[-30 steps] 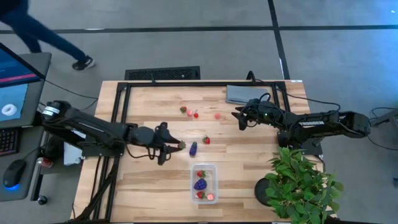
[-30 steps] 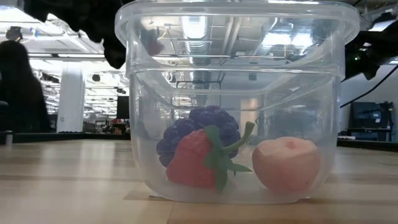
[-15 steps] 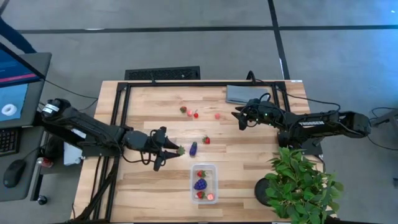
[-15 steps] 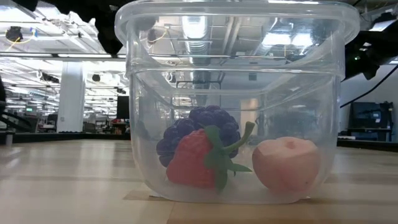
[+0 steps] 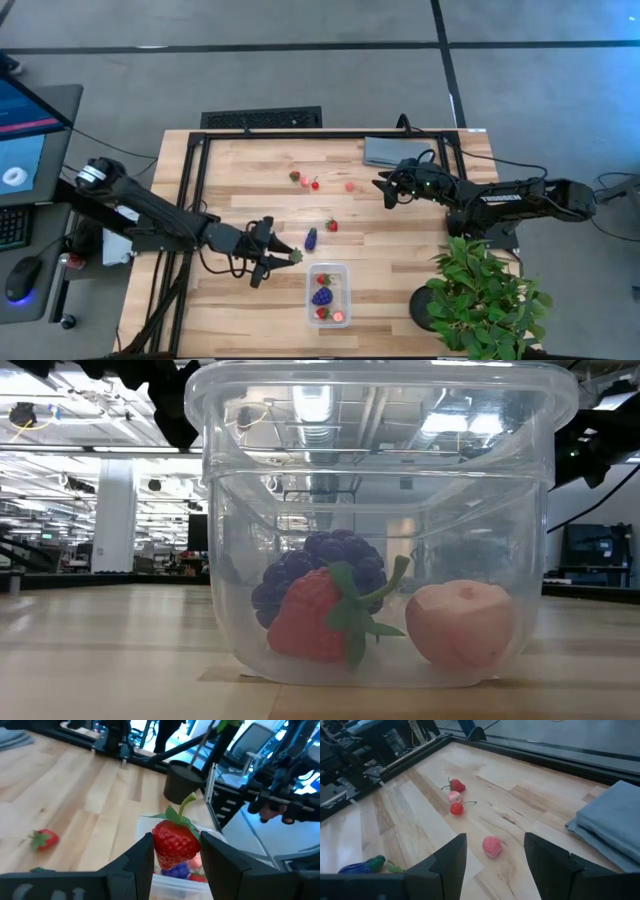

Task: Pick and placing Produce into tupperware
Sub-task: Put the red strawberry into the transparent bin

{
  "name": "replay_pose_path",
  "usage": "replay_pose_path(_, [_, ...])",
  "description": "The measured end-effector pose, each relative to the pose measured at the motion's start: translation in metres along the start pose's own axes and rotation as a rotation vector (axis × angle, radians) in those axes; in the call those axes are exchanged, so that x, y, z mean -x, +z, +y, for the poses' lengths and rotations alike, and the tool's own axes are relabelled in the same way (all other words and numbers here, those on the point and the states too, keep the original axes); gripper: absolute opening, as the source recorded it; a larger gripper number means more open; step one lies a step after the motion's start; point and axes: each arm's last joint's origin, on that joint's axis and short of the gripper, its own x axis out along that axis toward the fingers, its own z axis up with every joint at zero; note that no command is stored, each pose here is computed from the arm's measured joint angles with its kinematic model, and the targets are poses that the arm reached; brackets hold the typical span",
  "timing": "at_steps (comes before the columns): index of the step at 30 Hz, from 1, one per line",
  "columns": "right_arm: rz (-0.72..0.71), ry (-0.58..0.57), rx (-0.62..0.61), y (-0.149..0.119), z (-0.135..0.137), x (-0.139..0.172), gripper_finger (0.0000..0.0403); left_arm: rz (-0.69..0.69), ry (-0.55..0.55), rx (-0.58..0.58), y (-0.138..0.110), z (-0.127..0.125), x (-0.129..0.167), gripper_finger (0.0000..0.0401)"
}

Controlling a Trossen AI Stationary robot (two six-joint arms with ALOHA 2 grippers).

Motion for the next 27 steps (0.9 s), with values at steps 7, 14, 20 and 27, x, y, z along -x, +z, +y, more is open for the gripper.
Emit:
replay_pose_path(7, [0.000, 0.000, 0.000, 0.000, 0.000, 0.000, 0.0221, 0.037, -0.053, 0.009, -0.003, -0.009, -0.023, 0.0136])
replay_pose_path(14, [0.001, 0.004, 0.001, 0.000, 0.001, 0.000, 0.0221, 0.120, -0.111, -0.019, -0.010, -0.018, -0.056, 0.0136])
replay_pose_path(20, [0.008, 0.022, 0.009, -0.002, 0.005, 0.000, 0.0221, 0.175, -0.151, -0.043, -0.020, -0.020, -0.080, 0.0136])
replay_pose_path(27, [0.015, 0.042, 0.011, -0.003, 0.009, 0.001, 0.0221, 0.172, -0.166, -0.041, -0.018, -0.010, -0.088, 0.0136])
